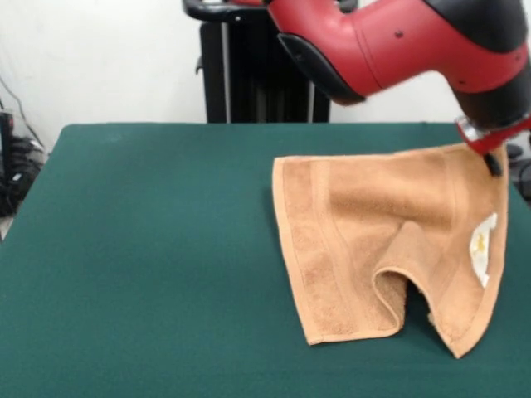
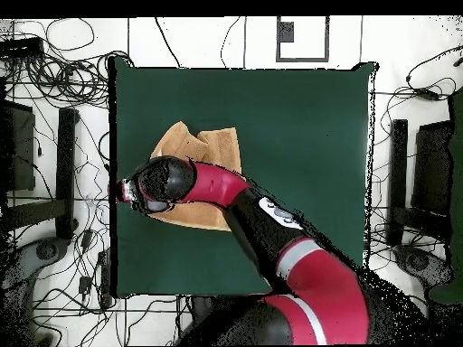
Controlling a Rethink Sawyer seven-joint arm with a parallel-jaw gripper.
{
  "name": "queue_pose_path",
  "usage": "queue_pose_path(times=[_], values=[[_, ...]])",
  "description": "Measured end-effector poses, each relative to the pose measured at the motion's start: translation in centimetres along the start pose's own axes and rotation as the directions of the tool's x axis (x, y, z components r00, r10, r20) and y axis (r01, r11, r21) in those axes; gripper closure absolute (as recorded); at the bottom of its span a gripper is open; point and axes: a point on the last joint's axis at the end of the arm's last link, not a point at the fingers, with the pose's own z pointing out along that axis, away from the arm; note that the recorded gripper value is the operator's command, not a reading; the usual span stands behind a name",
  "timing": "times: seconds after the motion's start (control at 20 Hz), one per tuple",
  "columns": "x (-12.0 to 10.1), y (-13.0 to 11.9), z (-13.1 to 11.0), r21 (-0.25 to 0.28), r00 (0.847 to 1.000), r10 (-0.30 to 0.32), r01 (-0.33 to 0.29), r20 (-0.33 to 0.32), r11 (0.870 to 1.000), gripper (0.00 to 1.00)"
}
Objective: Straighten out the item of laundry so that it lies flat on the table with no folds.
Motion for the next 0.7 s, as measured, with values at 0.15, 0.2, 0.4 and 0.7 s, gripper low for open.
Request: queue_pose_path(times=[0.15, 0.2, 0.4, 0.7], values=[[1.0, -0.6, -1.1, 0.002, 1.0, 0.009, -0.009, -0.004, 1.0, 0.0], [1.7, -0.9, -1.8, 0.005, 1.0, 0.013, -0.013, -0.008, 1.0, 0.0], [4.5, -1.9, -3.8, 0.022, 0.999, 0.028, -0.027, -0.027, 0.999, 0.0], [7.1, -1.6, -3.9, 0.034, 0.998, 0.025, -0.023, -0.063, 0.999, 0.0]])
